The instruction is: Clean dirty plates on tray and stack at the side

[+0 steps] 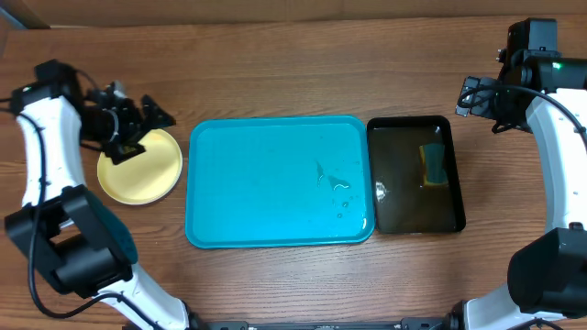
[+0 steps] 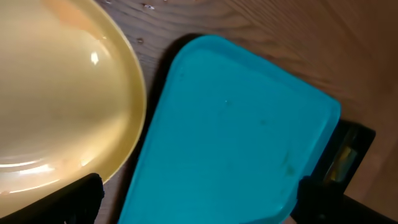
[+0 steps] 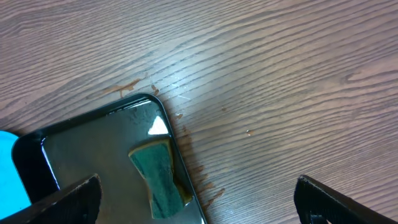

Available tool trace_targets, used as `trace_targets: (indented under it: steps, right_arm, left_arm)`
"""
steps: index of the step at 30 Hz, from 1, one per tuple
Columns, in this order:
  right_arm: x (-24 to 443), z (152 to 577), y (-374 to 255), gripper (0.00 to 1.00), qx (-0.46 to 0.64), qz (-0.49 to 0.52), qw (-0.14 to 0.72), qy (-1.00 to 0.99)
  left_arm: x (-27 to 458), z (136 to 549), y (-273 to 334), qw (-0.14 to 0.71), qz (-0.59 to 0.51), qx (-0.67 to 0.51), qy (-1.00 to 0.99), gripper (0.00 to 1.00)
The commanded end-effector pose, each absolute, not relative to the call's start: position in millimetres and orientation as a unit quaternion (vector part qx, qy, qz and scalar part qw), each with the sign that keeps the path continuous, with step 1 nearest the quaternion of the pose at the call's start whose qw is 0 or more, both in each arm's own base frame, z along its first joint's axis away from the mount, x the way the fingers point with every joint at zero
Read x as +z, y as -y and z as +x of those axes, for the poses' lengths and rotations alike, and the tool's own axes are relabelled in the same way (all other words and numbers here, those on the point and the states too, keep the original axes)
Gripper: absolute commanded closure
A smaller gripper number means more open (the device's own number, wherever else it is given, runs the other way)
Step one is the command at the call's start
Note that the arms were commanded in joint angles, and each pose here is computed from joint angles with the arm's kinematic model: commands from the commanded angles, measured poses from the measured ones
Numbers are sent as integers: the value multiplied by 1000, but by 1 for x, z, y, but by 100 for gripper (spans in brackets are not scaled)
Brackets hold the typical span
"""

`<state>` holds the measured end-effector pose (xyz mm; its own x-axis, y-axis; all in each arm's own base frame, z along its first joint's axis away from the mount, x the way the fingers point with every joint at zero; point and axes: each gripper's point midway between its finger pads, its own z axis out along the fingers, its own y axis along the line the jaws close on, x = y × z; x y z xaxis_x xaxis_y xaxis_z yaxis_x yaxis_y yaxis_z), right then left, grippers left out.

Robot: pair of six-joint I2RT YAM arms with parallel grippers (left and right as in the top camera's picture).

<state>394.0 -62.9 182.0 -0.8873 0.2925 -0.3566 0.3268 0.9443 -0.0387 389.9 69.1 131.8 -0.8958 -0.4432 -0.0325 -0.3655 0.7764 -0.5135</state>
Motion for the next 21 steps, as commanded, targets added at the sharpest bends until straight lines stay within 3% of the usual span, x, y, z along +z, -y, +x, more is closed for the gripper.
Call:
trace_targets:
  steps: [1, 21]
  right_arm:
    - [190, 397, 63, 0, -50, 160, 190, -967]
    - [183, 398, 63, 0, -51, 160, 180, -969]
  left_arm:
    - [132, 385, -65, 77, -185, -219, -955, 0]
    - [125, 382, -71, 66, -176, -168, -968, 0]
